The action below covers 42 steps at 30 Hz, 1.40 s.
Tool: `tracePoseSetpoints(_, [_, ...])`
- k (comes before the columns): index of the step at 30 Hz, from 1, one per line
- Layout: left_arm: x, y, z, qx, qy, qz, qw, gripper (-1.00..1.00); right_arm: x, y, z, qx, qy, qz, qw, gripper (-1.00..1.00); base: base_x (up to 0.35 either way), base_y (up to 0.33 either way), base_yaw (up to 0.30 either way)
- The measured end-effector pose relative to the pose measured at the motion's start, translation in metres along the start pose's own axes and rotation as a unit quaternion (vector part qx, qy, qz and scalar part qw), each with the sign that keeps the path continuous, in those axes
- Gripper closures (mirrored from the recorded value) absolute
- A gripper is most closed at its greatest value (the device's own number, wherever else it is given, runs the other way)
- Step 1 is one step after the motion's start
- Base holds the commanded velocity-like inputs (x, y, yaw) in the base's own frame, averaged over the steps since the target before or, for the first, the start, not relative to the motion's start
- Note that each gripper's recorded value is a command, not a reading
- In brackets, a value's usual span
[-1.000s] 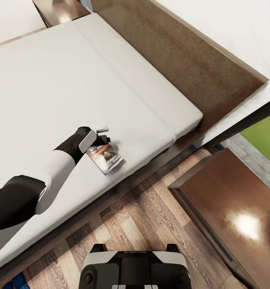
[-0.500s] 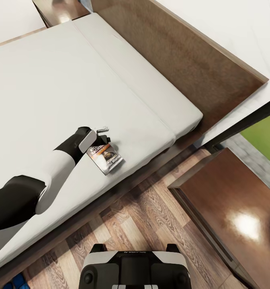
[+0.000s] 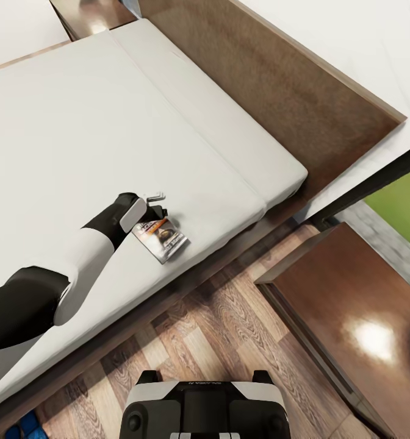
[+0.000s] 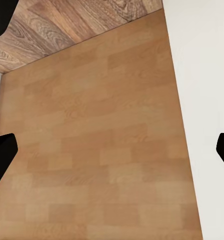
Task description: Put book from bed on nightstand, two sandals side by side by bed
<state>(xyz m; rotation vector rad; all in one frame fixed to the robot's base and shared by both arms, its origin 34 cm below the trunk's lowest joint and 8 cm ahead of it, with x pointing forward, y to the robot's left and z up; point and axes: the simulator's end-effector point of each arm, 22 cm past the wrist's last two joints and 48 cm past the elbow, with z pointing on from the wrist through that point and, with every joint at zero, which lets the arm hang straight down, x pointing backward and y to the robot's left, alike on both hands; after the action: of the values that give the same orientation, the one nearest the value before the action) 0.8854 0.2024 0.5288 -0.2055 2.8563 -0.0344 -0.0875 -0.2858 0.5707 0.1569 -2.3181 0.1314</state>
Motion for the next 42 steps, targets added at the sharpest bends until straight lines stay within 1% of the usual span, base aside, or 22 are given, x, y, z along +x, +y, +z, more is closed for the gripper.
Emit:
tracePoseSetpoints(2, [-0.0001, -0.0001, 0.0000, 0.000, 0.000, 0.000, 1.0000, -1.00, 0.0000, 0.0000, 0.0000, 0.000, 0.000, 0.000, 1.0000, -1.00, -0.017, 0.000, 0.000])
tracePoseSetpoints(3, [0.0045, 0.0030, 0.0019, -0.004, 0.005, 0.001, 1.0000, -1.00, 0.0000, 0.0000, 0.0000, 0.000, 0.000, 0.000, 1.0000, -1.00, -0.012, 0.000, 0.000])
tracePoseSetpoints(6, [0.0010, 0.0008, -0.0002, -0.002, 0.002, 0.002, 1.0000, -1.00, 0.0000, 0.0000, 0.0001, 0.000, 0.000, 0.000, 1.0000, -1.00, -0.008, 0.000, 0.000])
tracePoseSetpoints(7, [0.0034, 0.0014, -0.0005, -0.003, 0.007, 0.003, 1.0000, -1.00, 0.0000, 0.0000, 0.0001, 0.000, 0.000, 0.000, 1.0000, -1.00, -0.005, 0.000, 0.000])
tracePoseSetpoints(10, [0.0010, 0.0013, -0.0002, -0.002, 0.002, 0.003, 1.0000, -1.00, 0.0000, 0.0000, 0.0001, 0.000, 0.000, 0.000, 1.0000, -1.00, -0.003, 0.000, 0.000])
tracePoseSetpoints(42, [0.0001, 0.0009, 0.0000, 0.000, 0.000, 0.000, 1.0000, -1.00, 0.0000, 0.0000, 0.0000, 0.000, 0.000, 0.000, 1.0000, -1.00, -0.023, 0.000, 0.000])
